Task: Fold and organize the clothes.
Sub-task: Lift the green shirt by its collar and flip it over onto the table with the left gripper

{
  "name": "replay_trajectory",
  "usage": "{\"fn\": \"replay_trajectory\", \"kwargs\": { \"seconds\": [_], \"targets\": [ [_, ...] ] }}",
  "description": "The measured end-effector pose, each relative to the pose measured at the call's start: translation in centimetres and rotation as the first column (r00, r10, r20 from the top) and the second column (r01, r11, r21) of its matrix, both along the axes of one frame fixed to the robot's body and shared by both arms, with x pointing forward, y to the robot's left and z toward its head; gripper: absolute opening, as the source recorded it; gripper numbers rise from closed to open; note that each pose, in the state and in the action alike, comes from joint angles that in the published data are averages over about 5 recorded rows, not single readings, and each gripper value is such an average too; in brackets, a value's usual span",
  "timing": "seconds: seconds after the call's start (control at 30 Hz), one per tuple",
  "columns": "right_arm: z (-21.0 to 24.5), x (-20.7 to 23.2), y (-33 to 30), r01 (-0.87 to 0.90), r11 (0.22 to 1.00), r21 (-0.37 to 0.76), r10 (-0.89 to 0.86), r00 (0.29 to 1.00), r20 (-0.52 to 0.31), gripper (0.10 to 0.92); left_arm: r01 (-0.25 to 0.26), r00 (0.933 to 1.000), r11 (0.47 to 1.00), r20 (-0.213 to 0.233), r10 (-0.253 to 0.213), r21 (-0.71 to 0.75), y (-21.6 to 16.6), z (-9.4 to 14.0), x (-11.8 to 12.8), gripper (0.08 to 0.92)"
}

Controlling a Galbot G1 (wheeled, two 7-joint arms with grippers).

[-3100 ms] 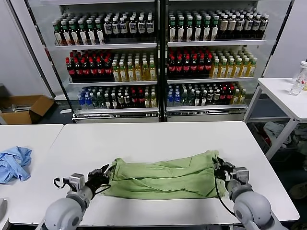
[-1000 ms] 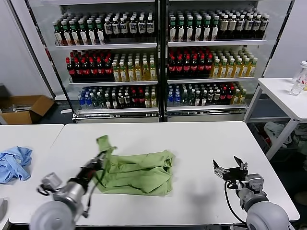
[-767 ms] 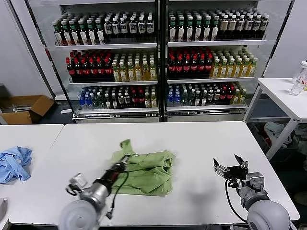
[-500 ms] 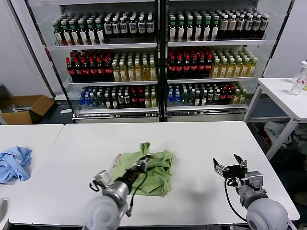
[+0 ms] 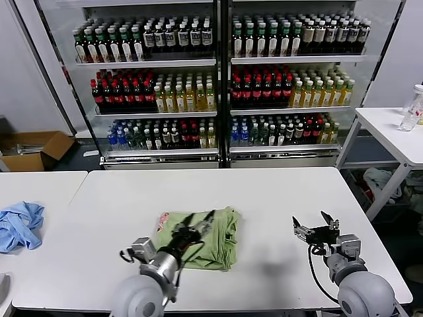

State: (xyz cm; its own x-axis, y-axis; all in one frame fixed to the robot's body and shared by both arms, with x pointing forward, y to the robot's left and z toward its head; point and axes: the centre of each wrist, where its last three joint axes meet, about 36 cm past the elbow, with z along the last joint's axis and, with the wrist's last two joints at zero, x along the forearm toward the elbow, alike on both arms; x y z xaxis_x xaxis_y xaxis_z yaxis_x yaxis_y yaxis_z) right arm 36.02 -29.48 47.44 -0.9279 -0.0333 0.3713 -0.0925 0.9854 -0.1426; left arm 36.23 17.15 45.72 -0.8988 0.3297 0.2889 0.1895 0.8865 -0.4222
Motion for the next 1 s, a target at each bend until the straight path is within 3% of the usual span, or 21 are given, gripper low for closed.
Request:
{"fn": "replay_trajectory", "kwargs": {
  "seconds": [0.23,0.5,0.8,1.0],
  "targets": [
    [-0.1,0.0,0.2,0.000,1.000,0.003,0.000,1.000,-0.001,0.823,-0.125,0.9910,0.966,-0.018,0.133,0.228,3.5,-3.3,1.4,0.822],
    [0.1,-0.3,-0.2,0.005,1.000,-0.001,-0.005,1.000,0.000,0.823,-0.133,0.9824,0.945,-0.087,0.166,0.299,4.7,-6.1,1.8,0.798],
    [0.5,-0.6,-0.5,0.017,1.000,-0.001,-0.017,1.000,0.010,0.823,-0.093,0.9753,0.974,-0.177,0.131,0.208,5.8,-6.6,2.2,0.551],
    [0.9,-0.6,-0.6,0.023,1.000,0.000,-0.023,1.000,0.019,0.823,-0.094,0.9685,0.991,-0.221,0.114,0.098,6.8,-6.8,2.6,0.378]
  ]
}}
